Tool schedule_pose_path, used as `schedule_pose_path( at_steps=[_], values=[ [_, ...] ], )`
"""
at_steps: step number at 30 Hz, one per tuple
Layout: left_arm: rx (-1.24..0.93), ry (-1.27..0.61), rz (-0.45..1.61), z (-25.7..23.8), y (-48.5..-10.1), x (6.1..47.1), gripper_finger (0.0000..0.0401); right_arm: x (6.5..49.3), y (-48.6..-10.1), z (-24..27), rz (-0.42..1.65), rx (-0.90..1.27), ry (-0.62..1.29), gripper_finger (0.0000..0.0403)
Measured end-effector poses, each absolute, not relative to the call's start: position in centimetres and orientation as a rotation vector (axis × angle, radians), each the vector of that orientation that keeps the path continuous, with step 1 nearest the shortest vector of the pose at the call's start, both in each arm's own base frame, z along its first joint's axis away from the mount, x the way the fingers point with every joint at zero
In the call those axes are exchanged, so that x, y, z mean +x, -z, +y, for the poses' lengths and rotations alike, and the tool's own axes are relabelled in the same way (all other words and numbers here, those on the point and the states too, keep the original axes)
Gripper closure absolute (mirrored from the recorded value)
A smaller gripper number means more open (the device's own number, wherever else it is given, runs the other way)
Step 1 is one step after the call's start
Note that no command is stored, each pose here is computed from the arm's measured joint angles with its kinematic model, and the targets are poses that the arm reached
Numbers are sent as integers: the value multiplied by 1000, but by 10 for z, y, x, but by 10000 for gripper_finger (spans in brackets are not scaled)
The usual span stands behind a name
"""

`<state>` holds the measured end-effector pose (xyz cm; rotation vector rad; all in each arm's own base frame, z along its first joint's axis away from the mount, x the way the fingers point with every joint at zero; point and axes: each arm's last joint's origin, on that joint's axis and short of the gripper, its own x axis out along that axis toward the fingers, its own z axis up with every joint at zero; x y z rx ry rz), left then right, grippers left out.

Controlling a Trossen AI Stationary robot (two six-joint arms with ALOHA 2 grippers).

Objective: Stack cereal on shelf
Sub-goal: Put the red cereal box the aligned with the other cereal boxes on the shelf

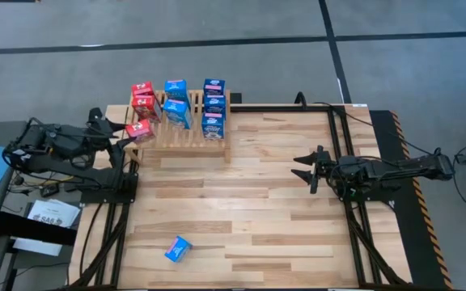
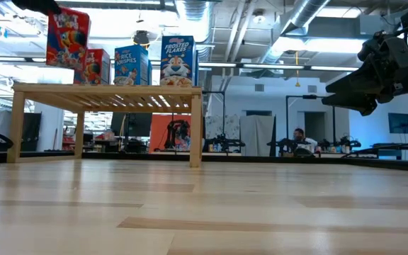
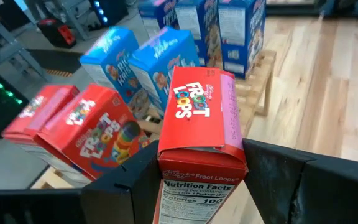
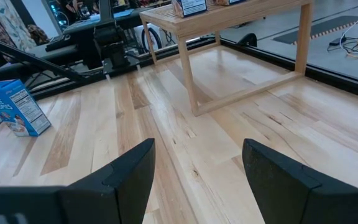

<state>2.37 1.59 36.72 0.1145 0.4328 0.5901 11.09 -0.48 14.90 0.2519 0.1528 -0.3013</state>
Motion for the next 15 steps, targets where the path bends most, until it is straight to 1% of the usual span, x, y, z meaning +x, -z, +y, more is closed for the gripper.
schedule_pose_path(
  at_steps=[4,11,15],
  values=[
    [111,-600,451,15,-360,29,213,111,-149,-5,153,252,302,136],
    [120,-609,364,15,-367,35,213,111,-149,-5,153,252,302,136],
    [112,-626,371,15,-366,38,213,111,-149,-5,153,252,302,136]
  ],
)
